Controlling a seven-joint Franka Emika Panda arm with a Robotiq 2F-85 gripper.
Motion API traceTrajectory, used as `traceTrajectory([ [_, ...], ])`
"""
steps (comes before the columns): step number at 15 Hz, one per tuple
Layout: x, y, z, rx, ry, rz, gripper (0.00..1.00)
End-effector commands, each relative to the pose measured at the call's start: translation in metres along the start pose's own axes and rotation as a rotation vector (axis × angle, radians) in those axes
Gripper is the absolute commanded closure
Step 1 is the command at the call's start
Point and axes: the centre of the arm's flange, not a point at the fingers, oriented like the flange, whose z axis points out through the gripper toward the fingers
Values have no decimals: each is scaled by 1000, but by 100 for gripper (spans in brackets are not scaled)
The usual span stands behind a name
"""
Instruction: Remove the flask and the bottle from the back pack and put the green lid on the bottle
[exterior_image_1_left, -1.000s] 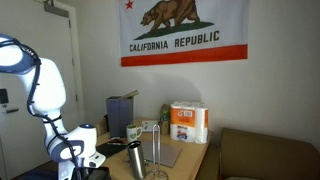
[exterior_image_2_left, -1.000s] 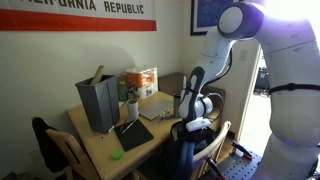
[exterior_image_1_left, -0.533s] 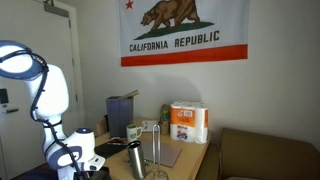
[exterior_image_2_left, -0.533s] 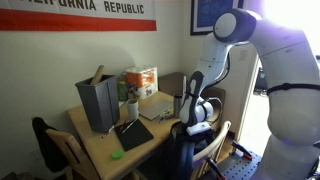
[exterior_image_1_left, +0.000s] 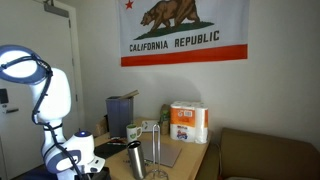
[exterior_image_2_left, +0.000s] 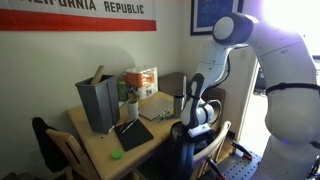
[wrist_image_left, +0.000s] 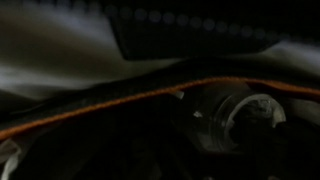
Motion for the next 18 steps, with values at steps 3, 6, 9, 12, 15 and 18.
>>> traceTrajectory([
  [3,2,5,-3,11,19,-28,87],
  [6,2,4,-11,18,9,-10,92],
  [9,1,3,-34,31,-7,19,94],
  [12,0,-6,-72,21,-52,41,94],
  [15,5,-15,-116,0,-92,53,94],
  [18,11,-27,-170,-31,-153,64,94],
])
